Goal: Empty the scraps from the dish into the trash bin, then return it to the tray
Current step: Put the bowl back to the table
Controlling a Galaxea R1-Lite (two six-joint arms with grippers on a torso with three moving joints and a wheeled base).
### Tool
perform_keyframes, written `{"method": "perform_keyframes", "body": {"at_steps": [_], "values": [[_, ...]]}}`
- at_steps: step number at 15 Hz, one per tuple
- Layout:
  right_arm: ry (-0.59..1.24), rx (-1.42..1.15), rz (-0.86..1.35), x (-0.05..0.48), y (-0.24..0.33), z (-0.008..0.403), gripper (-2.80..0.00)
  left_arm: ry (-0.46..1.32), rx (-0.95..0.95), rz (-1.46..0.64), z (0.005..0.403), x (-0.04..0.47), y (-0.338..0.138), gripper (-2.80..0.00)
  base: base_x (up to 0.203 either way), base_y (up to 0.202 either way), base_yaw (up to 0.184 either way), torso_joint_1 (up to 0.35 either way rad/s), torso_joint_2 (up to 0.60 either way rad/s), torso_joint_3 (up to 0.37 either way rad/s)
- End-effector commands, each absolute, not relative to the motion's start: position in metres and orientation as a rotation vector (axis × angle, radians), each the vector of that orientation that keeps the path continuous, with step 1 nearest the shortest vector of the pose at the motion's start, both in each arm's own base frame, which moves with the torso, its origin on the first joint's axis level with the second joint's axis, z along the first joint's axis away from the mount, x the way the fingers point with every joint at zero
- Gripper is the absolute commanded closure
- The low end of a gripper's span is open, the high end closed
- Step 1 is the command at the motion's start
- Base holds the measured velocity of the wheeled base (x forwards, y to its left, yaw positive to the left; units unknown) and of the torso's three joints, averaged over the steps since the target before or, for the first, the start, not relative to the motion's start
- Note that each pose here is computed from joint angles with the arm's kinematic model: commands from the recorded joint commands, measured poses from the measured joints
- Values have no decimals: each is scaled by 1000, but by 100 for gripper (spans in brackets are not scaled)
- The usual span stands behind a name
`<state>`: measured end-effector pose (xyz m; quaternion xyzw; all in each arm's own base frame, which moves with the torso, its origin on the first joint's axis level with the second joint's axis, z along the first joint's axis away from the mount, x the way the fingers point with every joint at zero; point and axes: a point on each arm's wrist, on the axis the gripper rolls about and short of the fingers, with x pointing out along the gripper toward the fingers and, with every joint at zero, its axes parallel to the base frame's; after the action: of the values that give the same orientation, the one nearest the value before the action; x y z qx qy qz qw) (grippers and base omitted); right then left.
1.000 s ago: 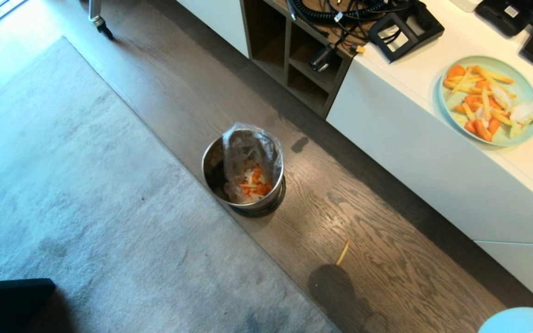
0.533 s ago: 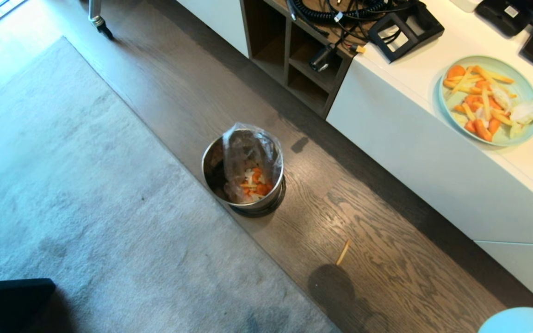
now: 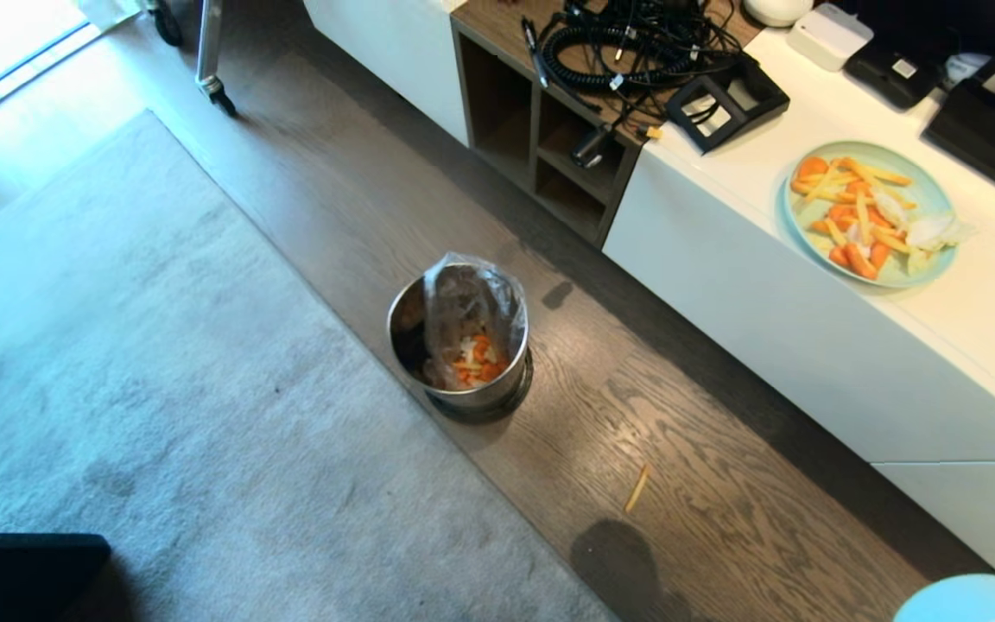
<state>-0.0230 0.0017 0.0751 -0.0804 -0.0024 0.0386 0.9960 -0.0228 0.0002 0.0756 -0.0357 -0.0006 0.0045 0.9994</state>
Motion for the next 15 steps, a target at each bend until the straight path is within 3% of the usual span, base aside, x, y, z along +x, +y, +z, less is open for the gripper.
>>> {"method": "perform_keyframes", "body": {"at_steps": [1, 15], "values": [[-3, -162, 78, -23, 2, 75, 0, -2, -72, 9, 76, -23, 0, 0, 0, 0, 0, 7, 3, 194], [-3, -162, 78, -23, 2, 75, 0, -2, -74, 9, 76, -23, 0, 0, 0, 0, 0, 2, 2, 203]]}}
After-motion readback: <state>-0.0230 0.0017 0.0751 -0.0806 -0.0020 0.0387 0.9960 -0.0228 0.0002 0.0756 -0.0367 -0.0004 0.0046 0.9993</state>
